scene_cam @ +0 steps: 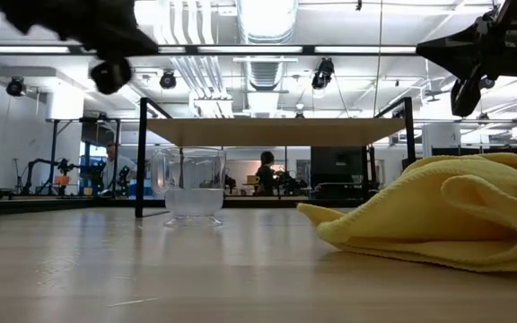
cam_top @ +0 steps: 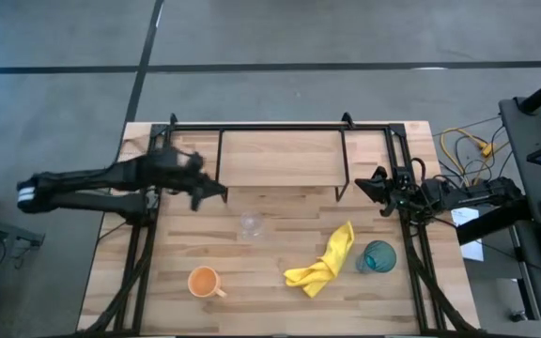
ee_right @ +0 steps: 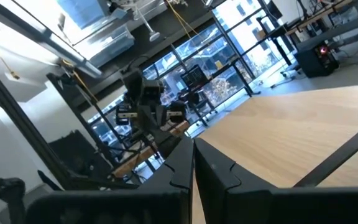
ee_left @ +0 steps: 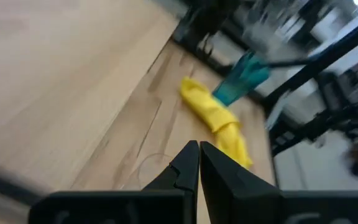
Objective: Stack small to large cups/mugs on shelf
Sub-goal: Put the transparent mug on the shelf, then put the orange mug on the shelf
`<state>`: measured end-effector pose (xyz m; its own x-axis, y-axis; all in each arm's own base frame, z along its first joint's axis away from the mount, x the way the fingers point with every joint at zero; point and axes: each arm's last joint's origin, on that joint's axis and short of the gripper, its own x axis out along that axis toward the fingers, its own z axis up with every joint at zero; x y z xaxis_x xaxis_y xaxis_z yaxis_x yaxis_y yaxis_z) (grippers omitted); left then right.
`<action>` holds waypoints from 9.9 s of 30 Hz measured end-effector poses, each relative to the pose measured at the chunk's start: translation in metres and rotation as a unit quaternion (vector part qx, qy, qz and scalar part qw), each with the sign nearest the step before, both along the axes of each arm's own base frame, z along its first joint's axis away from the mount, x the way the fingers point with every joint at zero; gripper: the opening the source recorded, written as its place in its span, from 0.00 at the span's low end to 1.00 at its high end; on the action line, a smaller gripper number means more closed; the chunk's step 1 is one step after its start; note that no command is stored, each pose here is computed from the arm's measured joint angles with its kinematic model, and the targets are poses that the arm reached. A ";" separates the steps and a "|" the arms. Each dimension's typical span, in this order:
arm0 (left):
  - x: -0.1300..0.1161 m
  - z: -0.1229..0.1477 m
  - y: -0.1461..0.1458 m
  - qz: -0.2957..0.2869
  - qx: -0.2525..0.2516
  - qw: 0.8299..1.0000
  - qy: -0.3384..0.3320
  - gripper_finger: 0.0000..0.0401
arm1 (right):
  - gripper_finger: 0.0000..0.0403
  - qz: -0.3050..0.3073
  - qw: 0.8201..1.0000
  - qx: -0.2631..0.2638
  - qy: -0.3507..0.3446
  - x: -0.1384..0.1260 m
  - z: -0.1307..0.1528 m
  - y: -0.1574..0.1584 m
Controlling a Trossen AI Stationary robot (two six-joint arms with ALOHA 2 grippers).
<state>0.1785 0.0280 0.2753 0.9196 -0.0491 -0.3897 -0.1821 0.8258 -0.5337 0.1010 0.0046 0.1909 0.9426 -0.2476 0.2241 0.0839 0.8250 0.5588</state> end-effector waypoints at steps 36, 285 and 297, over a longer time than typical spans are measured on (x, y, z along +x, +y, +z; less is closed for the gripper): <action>0.102 0.039 -0.056 -0.027 -0.007 0.946 0.323 0.00 | 0.03 0.060 0.966 -0.129 0.217 0.026 0.129 0.008; 0.098 0.177 0.052 -0.006 0.109 0.950 0.292 0.19 | 0.03 0.099 0.850 -0.161 0.492 0.133 0.214 0.012; 0.058 0.213 -0.008 -0.027 0.050 0.967 0.248 0.19 | 0.03 0.100 0.846 -0.145 0.504 0.131 0.212 0.012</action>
<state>0.2366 0.0197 0.4885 0.6152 -0.0312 -0.7878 -0.3508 0.8840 -0.3090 0.2318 0.0169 0.4025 0.7081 -0.1321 -0.6937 0.2392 0.9691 0.0597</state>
